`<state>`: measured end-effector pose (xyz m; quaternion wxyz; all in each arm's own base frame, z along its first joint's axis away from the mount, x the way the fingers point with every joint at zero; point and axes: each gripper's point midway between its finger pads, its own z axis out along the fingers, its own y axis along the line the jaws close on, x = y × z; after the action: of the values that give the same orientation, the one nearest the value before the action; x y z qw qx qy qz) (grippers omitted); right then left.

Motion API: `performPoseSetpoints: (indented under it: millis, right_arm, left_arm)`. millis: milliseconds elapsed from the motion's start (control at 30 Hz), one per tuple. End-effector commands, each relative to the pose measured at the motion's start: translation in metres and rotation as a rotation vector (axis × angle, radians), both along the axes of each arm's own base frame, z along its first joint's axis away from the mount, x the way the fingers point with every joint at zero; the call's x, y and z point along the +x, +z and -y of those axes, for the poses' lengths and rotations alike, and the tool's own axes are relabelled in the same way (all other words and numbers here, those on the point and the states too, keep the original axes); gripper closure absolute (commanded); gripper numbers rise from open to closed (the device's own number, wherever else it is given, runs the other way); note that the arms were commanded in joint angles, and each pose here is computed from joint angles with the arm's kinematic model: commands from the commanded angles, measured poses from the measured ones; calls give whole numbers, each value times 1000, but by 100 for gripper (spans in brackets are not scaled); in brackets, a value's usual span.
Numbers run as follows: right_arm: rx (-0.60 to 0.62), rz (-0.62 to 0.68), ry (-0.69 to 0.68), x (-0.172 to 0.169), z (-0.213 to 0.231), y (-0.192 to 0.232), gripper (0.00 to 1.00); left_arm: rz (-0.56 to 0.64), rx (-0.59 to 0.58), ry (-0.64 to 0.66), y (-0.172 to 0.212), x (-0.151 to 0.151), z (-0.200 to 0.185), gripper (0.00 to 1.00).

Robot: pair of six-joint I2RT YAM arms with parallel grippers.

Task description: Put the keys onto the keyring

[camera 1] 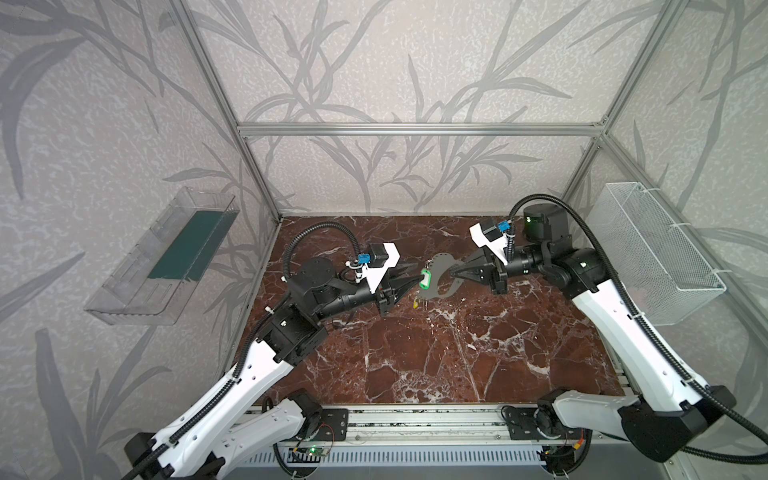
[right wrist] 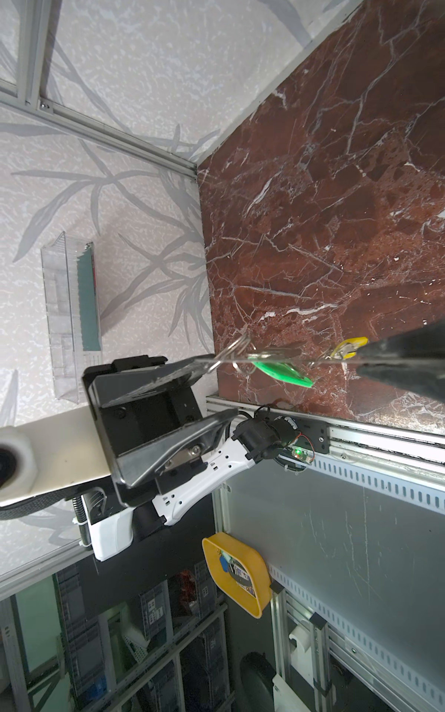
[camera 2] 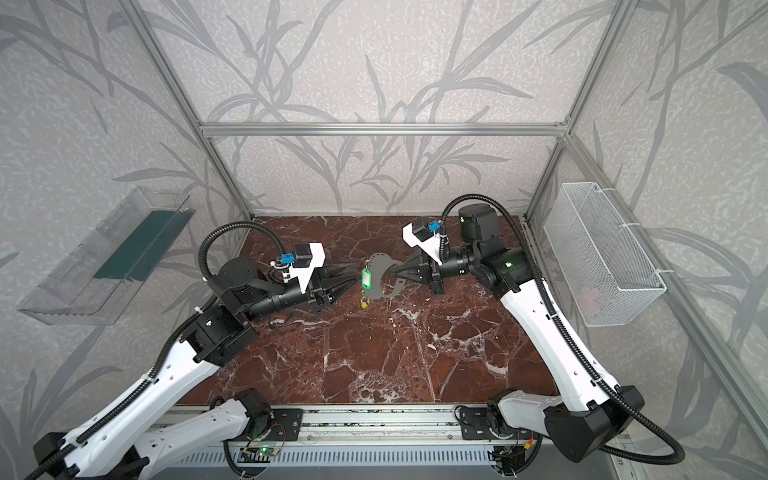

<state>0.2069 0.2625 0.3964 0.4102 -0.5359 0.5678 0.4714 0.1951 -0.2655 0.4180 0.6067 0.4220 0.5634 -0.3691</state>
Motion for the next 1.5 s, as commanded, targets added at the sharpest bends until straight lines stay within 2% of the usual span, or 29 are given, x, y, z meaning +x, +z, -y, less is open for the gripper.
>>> performPoseSetpoints:
  millis: [0,200,567,867,1467]
  right_arm:
    - [26,10,46,-9,1,11,100]
    - [25,5,50,-11,2,11,100]
    - [33,2,60,-13,2,12,100]
    - [35,-1,64,-13,2,12,100]
    - [11,-39,45,-7,1,3,100]
  left_arm:
    - [82,51,-31,14,-8,0,65]
    - [133,54,-43,26,-7,2,62]
    - [109,141,-72,19,1,13,64]
    - [106,166,-66,17,7,16,79]
    - [144,199,-44,16,4,8,100]
